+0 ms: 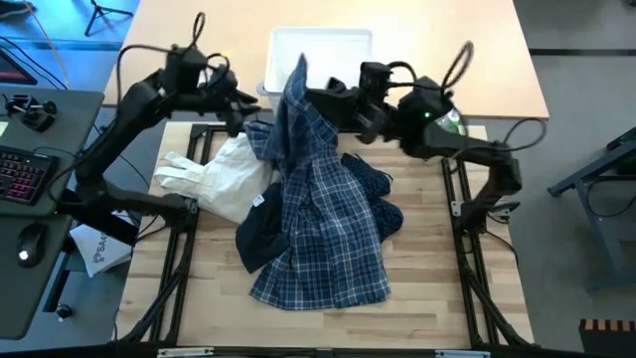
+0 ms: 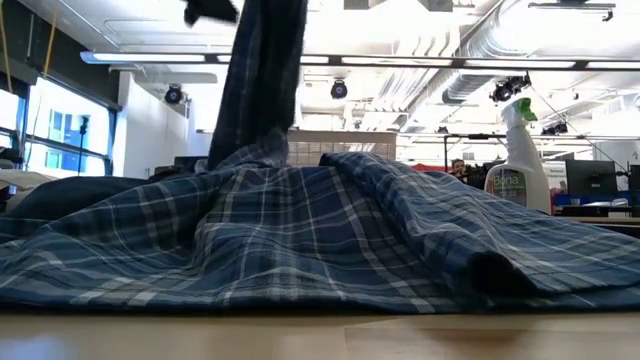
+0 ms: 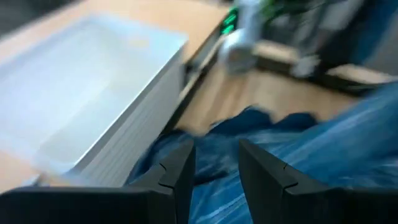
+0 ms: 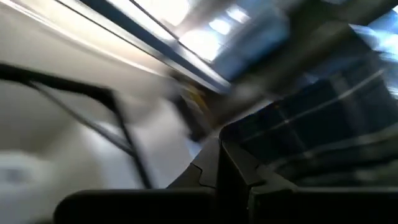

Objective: Fold laundry
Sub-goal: Fold the blue plaid flannel shirt

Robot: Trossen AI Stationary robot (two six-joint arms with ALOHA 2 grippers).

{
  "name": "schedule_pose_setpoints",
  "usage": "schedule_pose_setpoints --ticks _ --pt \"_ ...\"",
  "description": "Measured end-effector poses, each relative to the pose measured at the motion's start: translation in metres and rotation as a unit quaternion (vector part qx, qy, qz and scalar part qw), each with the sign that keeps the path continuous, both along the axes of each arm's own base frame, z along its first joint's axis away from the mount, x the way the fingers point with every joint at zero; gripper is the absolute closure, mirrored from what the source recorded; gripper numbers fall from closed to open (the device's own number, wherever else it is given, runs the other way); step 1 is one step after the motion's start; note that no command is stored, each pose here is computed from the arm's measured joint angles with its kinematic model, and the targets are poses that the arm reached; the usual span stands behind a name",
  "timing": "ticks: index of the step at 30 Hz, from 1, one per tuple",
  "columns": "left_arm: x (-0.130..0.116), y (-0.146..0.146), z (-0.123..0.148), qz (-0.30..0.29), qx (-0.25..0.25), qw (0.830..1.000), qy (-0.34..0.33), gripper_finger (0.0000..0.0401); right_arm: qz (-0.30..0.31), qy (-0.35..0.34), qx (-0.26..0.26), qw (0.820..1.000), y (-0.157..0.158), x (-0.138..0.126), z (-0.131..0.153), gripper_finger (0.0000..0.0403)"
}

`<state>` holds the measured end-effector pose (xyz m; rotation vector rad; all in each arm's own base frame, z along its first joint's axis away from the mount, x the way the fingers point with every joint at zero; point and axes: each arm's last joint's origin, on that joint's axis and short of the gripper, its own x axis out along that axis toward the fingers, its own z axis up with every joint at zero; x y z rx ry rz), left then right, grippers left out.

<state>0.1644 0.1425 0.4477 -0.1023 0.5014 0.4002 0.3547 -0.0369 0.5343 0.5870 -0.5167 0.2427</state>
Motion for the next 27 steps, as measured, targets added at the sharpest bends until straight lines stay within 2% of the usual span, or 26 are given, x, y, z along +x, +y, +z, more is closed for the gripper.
schedule_pose_setpoints --ticks 4,9,13,16,19,23,27 --pt "-0.003 -0.031 0.020 -0.069 0.034 0.995 -0.068 0.0290 -0.067 0.142 0.003 0.988 -0.003 0.000 -0.018 0.0403" --pt "-0.003 -0.054 0.039 -0.133 0.068 0.979 -0.140 0.0261 -0.067 0.231 0.003 0.971 -0.005 0.010 -0.040 0.0403" --pt "0.010 -0.058 0.040 -0.154 0.059 0.974 -0.158 0.0218 -0.057 0.262 -0.029 0.963 -0.004 0.015 -0.049 0.0403" --pt "0.026 -0.058 0.033 -0.170 0.044 0.974 -0.143 0.0185 -0.042 0.258 -0.069 0.963 -0.003 0.015 -0.049 0.0403" --pt "0.043 -0.058 0.024 -0.188 0.027 0.974 -0.127 0.0159 -0.028 0.249 -0.086 0.964 -0.001 0.012 -0.046 0.0403" --pt "0.068 -0.062 0.014 -0.243 0.002 0.962 -0.121 0.0146 -0.026 0.253 -0.088 0.963 -0.001 0.012 -0.047 0.0403" --pt "0.087 -0.069 0.006 -0.287 -0.011 0.951 -0.115 0.0153 -0.026 0.253 -0.089 0.963 -0.001 0.012 -0.047 0.0403"
